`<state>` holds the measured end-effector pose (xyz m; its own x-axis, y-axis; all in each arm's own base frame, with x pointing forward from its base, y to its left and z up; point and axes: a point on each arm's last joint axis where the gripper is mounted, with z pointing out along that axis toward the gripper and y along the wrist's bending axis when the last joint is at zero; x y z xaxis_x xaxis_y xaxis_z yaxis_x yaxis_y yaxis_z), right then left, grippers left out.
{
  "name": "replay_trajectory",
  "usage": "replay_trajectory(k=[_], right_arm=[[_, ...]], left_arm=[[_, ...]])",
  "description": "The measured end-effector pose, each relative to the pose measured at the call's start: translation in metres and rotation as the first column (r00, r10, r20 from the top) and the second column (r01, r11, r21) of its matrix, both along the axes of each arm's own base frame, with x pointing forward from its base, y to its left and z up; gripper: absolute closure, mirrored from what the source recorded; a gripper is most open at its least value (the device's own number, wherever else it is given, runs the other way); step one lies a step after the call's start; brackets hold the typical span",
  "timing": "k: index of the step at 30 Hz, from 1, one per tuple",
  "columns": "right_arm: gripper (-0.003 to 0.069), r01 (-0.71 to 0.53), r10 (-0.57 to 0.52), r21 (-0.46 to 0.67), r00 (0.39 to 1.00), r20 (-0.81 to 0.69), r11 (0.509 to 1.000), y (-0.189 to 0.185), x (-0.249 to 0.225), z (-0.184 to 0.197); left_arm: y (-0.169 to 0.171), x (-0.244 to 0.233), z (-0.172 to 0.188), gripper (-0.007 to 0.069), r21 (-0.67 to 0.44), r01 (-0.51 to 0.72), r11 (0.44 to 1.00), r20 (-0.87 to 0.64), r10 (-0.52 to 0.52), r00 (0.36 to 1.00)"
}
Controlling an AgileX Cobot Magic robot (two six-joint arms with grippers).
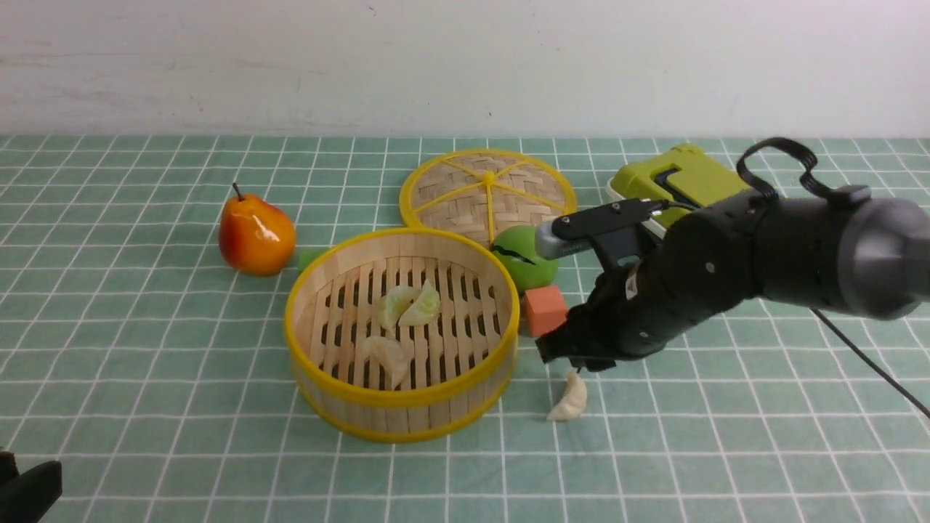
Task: Put the dumplings into the steamer on the table with the blue tablecloth.
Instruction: 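Reach for and grasp a dumpling lying on the table beside the steamer, then place the dumpling in the bamboo steamer basket with the right gripper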
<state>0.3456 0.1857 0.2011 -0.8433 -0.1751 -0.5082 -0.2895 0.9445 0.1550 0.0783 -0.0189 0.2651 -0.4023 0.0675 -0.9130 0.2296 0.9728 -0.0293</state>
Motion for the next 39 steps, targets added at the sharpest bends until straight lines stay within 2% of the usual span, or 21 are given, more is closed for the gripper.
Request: replay_trajectory(k=[2,6,8,11,13,15,18,21,26,29,33,37,39], right_arm=[[0.0331,0.051,-0.049,0.037,0.997,-0.059,0.998,0.002,-0.002,-0.002],[0.0304,0.075,-0.071,0.032,0.992,-0.109,0.997,0.004,0.002,-0.022],[0.0326,0.078,-0.075,0.025,0.990,-0.122,0.997,0.005,0.004,-0.032],[0.0449,0.081,-0.078,0.023,0.988,-0.133,0.996,0.006,0.004,-0.038],[0.0484,0.070,-0.068,0.016,0.990,-0.125,0.997,0.006,0.004,-0.037],[0.0480,0.048,-0.048,0.003,0.993,-0.108,0.999,0.006,0.005,-0.035],[0.0478,-0.032,0.027,-0.055,0.996,-0.083,0.998,0.004,0.007,-0.020],[0.0478,-0.082,0.076,-0.082,0.994,-0.076,0.993,0.007,0.011,0.011],[0.0478,-0.160,0.160,-0.003,0.987,0.025,0.987,0.038,0.012,0.067],[0.0478,-0.248,0.242,0.052,0.965,0.103,0.967,0.071,0.005,0.076],[0.0478,-0.282,0.269,0.077,0.952,0.143,0.956,0.102,0.012,0.041],[0.0473,-0.259,0.252,0.058,0.962,0.100,0.964,0.108,0.022,0.003],[0.0439,-0.253,0.249,0.048,0.965,0.080,0.966,0.108,0.024,-0.008]], left_arm=[[0.000,0.000,0.000,0.0387,0.000,0.000,1.000,0.000,0.000,1.000],[0.000,0.000,0.000,0.0387,-0.002,0.000,1.000,-0.001,0.000,1.000],[0.000,0.000,0.000,0.0387,-0.002,0.000,1.000,-0.001,0.000,1.000],[0.000,0.000,0.000,0.0387,-0.001,-0.001,1.000,-0.004,0.001,1.000],[0.000,0.000,-0.001,0.0387,0.001,-0.003,1.000,-0.008,0.003,1.000],[0.000,0.000,-0.001,0.0387,0.001,-0.003,1.000,-0.008,0.003,1.000],[0.000,0.000,-0.001,0.0387,0.001,-0.004,1.000,-0.009,0.004,1.000],[0.000,0.000,0.000,0.0387,-0.001,-0.001,1.000,-0.004,0.001,1.000],[-0.001,0.000,0.001,0.0387,-0.008,0.006,1.000,0.010,-0.006,1.000],[-0.001,0.000,0.002,0.0387,-0.011,0.009,1.000,0.017,-0.009,1.000],[-0.001,0.000,0.002,0.0387,-0.011,0.009,1.000,0.017,-0.009,1.000],[-0.001,0.000,0.002,0.0387,-0.011,0.009,1.000,0.017,-0.009,1.000],[-0.001,0.000,0.002,0.0387,-0.011,0.009,1.000,0.017,-0.009,1.000]])
